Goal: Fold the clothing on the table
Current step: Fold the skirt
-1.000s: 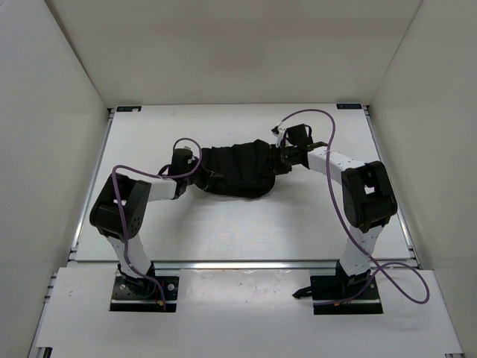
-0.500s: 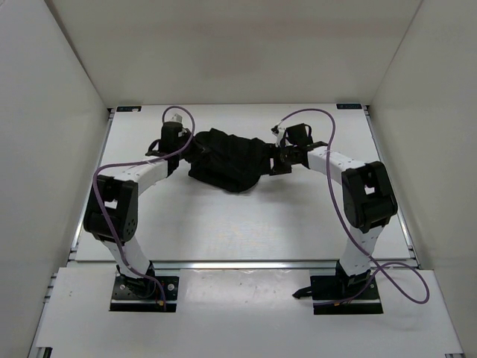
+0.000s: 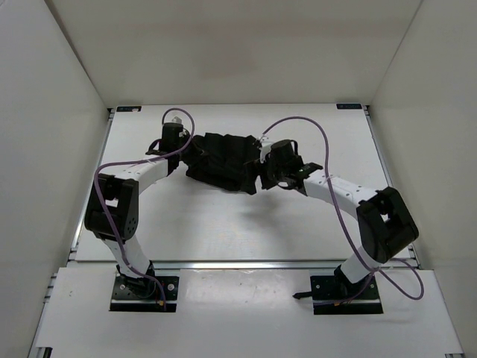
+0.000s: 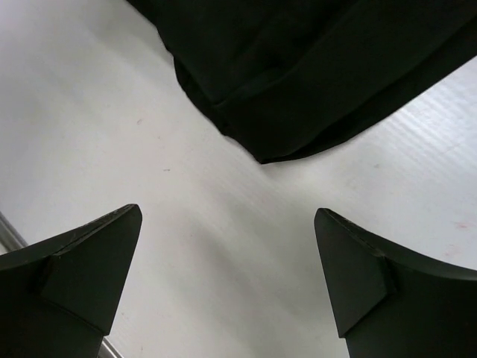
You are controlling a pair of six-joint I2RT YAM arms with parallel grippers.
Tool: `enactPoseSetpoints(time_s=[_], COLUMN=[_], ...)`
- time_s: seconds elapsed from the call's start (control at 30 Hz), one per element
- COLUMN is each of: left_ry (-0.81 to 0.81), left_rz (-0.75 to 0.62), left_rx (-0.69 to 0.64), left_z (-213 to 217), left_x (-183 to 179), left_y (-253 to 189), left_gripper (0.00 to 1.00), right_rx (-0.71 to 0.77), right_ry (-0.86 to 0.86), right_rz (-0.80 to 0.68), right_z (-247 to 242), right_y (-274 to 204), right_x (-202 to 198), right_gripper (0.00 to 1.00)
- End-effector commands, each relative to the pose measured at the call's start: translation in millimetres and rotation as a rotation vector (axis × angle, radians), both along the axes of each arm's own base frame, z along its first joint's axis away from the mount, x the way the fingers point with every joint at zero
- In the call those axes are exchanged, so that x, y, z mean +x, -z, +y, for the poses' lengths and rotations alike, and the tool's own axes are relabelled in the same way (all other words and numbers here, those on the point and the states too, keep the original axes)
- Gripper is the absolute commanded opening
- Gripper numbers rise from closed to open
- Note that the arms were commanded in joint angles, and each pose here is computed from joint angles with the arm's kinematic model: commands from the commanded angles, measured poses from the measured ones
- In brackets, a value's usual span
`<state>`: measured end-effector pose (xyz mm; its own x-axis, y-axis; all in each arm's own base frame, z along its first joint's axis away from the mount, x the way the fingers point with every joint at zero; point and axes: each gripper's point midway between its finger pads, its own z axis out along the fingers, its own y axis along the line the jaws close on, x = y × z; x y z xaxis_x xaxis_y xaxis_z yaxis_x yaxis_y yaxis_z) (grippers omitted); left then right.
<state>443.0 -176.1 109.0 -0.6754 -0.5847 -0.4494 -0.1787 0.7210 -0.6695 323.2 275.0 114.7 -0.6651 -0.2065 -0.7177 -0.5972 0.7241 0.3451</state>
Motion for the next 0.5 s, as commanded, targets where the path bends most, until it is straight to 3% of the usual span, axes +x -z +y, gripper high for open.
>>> enactPoseSetpoints(time_s=[0.0, 0.13, 0.33, 0.47], left_ry=[-0.041, -0.034, -0.049, -0.044], left_rz=[-0.036, -0.021, -0.024, -0.014], left_rx=[-0.009, -0.024, -0.04, -0.051], left_z=[4.6, 3.6, 7.8, 6.3], left_x=[12.7, 13.3, 17.9, 14.4], left_y=[-17.1, -14.0, -16.5, -13.2], left_gripper=[0.0, 0.0, 0.0, 0.0], right_rx=[-0.035, -0.073, -0.145, -0.048], right_ry=[0.101, 0.148, 0.374, 0.492], right_rz=[-0.082, -0.097, -0.148, -0.088], right_z=[7.0, 23.3, 25.9, 24.0], right_y=[6.4, 24.2, 30.0, 33.8], right_x=[11.7, 16.9, 43.1, 55.4], right_gripper=[0.99, 0.99, 0.99, 0.96])
